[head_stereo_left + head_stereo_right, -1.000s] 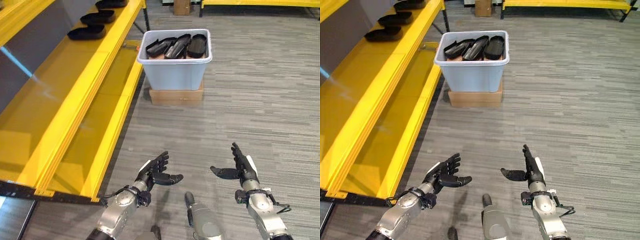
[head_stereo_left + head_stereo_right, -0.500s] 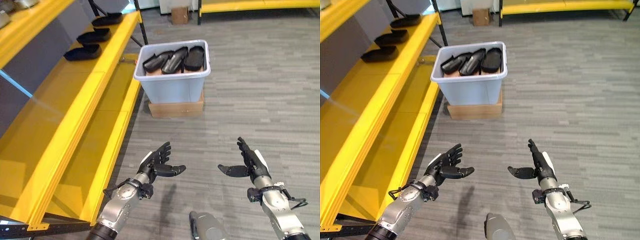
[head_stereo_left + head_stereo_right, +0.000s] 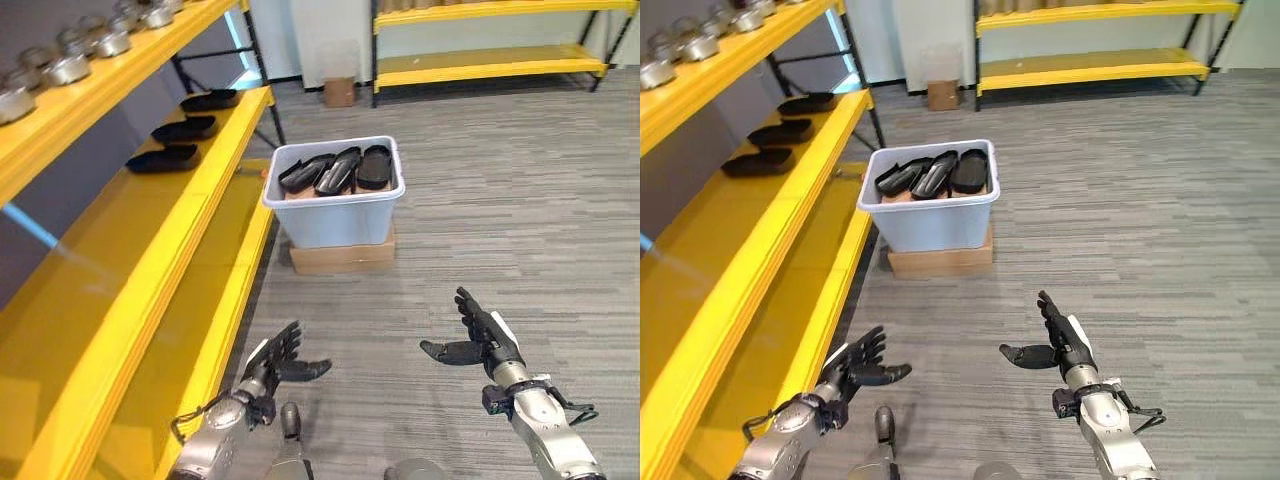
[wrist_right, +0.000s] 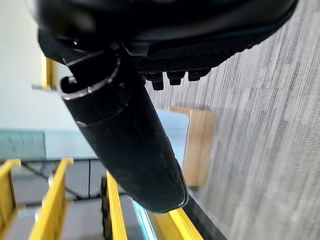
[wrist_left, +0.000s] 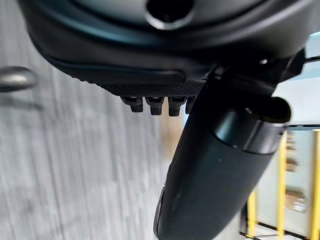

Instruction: Move parts from the plastic box to the shelf.

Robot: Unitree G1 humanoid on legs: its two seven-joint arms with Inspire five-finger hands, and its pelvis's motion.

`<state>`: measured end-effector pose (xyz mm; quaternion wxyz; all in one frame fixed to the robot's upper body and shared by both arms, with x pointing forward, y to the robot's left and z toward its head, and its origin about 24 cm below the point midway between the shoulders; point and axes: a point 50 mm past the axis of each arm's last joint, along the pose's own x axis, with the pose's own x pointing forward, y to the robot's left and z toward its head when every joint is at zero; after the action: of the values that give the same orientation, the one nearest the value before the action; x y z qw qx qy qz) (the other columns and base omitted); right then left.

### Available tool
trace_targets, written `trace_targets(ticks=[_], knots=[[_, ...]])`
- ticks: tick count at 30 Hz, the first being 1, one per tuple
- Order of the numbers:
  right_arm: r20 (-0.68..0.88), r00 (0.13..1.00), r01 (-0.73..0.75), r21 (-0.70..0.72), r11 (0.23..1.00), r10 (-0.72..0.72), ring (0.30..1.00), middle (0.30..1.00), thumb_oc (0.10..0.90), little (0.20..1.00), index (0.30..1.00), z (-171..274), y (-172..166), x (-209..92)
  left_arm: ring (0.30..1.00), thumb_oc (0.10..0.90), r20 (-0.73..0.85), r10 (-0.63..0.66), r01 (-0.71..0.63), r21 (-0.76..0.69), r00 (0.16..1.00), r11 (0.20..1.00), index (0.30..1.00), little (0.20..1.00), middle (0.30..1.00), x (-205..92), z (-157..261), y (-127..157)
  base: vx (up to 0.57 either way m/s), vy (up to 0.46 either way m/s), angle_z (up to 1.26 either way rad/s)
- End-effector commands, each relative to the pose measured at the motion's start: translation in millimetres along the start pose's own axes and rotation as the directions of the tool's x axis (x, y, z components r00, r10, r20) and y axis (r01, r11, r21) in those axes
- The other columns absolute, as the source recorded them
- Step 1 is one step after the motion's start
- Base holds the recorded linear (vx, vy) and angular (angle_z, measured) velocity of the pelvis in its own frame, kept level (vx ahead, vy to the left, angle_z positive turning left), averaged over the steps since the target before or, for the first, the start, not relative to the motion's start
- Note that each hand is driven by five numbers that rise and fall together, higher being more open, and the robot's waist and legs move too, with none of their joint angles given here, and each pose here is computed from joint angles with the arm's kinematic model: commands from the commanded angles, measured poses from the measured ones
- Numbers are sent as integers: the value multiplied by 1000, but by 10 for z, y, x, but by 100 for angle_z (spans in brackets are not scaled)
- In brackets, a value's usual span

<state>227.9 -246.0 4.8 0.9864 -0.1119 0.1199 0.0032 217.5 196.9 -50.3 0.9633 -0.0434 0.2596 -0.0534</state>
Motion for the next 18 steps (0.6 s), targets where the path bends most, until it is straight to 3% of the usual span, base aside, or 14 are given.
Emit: trace_targets(ticks=[1, 3, 5, 8, 10, 18], knots=[[294, 954, -50, -54, 997, 64, 1000, 1000, 900, 1000, 1000, 631, 10, 163, 1000, 900, 501, -45, -8, 103, 865, 995, 1000, 1000, 1000, -116, 958, -24, 407, 149, -39], [303, 953, -18, -28, 999, 25, 1000, 1000, 900, 1000, 1000, 633, -4, 156, 1000, 900, 517, -43, -38, 146, 855, 989, 1000, 1000, 1000, -121, 996, -26, 311, 90, -27], [330, 940, 81, 46, 996, -92, 1000, 1000, 900, 1000, 1000, 668, -13, 142, 1000, 900, 544, -89, -83, 284, 834, 955, 1000, 1000, 1000, -106, 1156, -79, 410, 144, -13], [310, 932, 163, 96, 982, -185, 1000, 1000, 900, 1000, 1000, 663, 19, 154, 1000, 900, 557, -182, -16, 332, 810, 943, 1000, 1000, 1000, -120, 1286, -191, 359, 212, -14], [309, 933, 169, 76, 983, -185, 1000, 1000, 900, 1000, 1000, 648, 85, 159, 1000, 900, 546, -274, 86, 345, 792, 935, 1000, 1000, 1000, -137, 1301, -303, 296, 172, -16], [345, 916, 170, 135, 976, -207, 1000, 1000, 900, 1000, 1000, 699, 228, 216, 1000, 900, 492, -359, 148, 416, 793, 897, 1000, 1000, 1000, 27, 1350, -561, 243, 90, -20]])
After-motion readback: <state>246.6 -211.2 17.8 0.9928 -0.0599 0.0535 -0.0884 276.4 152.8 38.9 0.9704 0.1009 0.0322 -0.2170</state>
